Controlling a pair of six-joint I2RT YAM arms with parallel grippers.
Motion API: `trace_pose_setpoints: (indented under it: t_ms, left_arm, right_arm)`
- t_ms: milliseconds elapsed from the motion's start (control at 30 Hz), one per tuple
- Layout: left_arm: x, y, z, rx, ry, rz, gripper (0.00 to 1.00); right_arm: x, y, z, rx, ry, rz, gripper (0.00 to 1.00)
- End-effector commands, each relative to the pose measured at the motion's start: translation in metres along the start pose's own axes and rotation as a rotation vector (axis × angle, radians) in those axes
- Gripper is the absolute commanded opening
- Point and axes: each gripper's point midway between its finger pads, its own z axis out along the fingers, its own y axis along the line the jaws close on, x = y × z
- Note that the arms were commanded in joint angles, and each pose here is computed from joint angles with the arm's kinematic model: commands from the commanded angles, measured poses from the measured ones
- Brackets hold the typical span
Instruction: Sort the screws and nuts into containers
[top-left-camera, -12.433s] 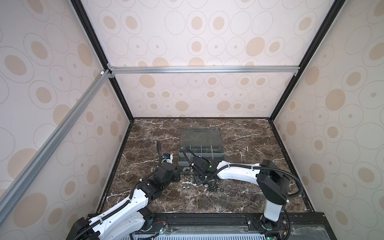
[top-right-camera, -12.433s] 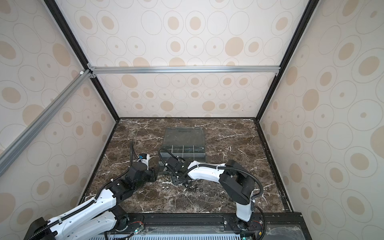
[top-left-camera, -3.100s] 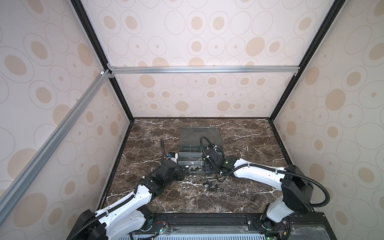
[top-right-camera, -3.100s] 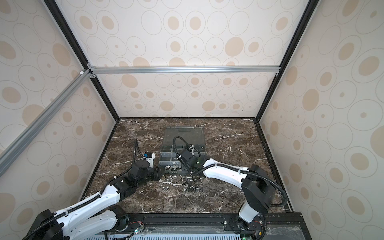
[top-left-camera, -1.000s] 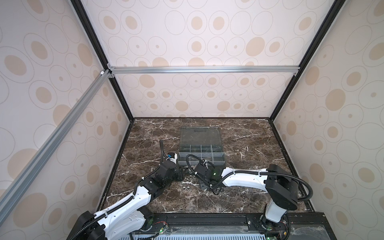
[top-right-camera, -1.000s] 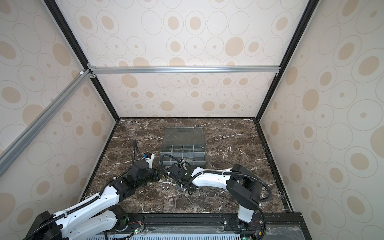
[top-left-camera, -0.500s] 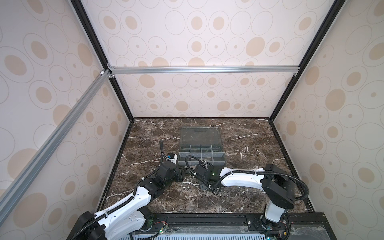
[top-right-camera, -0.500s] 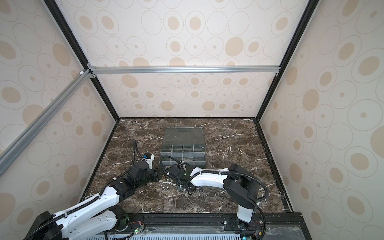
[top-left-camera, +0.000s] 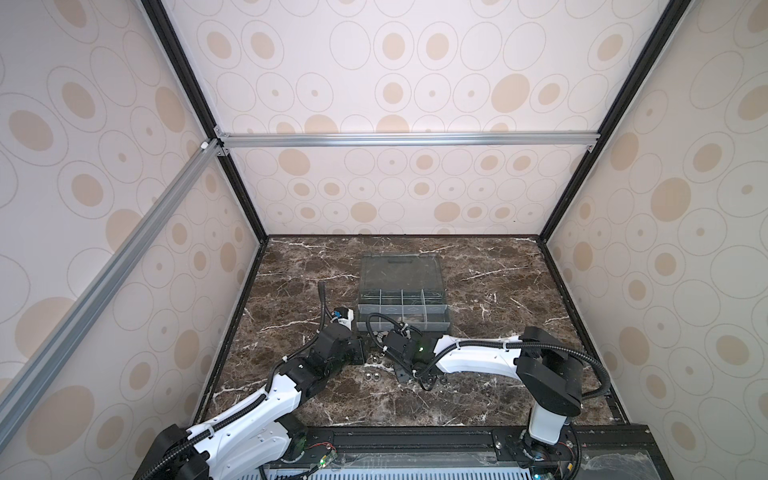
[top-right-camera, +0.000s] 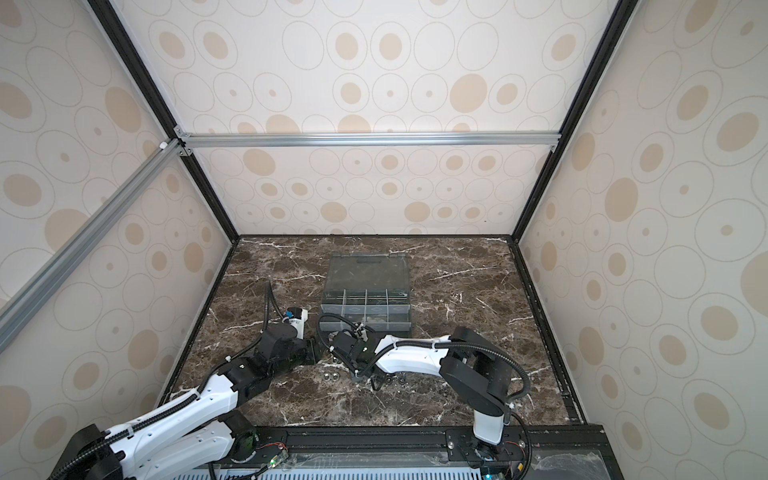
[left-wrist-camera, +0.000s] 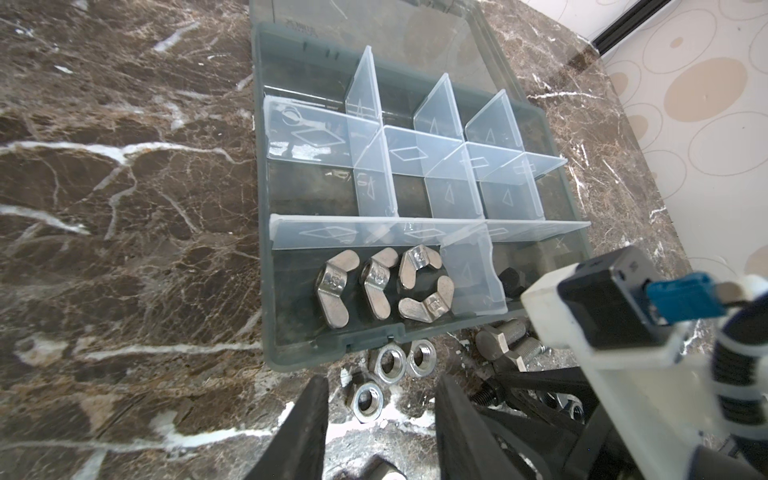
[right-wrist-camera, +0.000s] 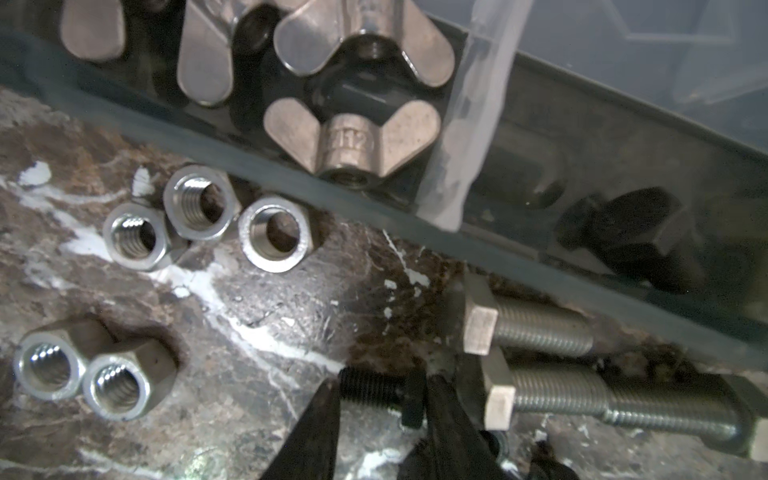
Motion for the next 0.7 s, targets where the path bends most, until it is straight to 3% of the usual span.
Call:
trace_pose_setpoints:
  t_ms: [0,367,667]
  left_arm:
    - [-0.004,0.002,-0.002,-0.001,-0.02,-0.019,0.43]
    - [-0.003,0.002,-0.003,0.001,-0.019,-0.02,0.43]
    - [-0.005,0.001,-0.005,0.0,-0.023,-0.017,0.43]
  right_arm:
    - [0.004,0.001,0.001,0.022,0.018,-0.003,0.42]
    - [0.003,0.005,0.008,0.033,0.024,-0.005,0.44]
    - [0.006,0.006,0.012,0.034,0.039,-0.01,0.33]
